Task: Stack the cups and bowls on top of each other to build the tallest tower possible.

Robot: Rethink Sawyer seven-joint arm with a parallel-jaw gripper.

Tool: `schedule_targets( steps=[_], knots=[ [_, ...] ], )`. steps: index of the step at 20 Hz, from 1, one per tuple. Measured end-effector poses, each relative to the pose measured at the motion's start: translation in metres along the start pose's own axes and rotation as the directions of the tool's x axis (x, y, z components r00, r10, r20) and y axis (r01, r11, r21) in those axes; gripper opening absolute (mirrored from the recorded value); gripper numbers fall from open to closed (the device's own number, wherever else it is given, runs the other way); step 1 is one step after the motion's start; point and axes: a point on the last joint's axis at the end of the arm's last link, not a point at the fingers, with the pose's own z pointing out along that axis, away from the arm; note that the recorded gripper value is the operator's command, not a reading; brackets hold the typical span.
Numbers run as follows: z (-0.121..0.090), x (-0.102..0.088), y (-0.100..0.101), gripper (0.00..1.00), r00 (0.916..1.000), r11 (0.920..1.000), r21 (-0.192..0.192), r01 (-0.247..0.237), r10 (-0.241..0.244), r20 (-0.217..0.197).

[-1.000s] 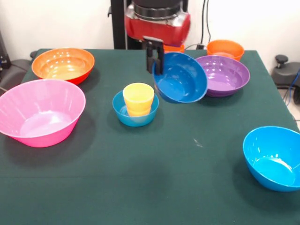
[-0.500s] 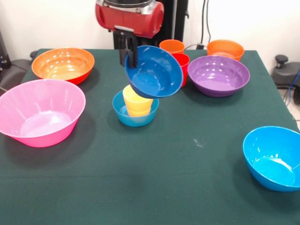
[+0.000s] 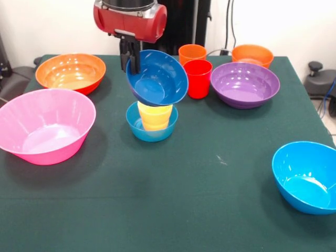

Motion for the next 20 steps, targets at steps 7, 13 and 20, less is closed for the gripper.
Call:
schedule_targets(
  steps=[7, 13, 20],
  knots=[
    [0.014, 0.009, -0.019, 0.00, 0.9998, 0.9997, 0.009, 0.022, -0.022, 0.000],
    [0.023, 0.018, -0.022, 0.00, 0.9982, 0.9982, 0.012, 0.058, -0.058, 0.010],
    [0.028, 0.028, -0.010, 0.00, 0.9947, 0.9947, -0.001, 0.103, -0.103, 0.004]
  ],
)
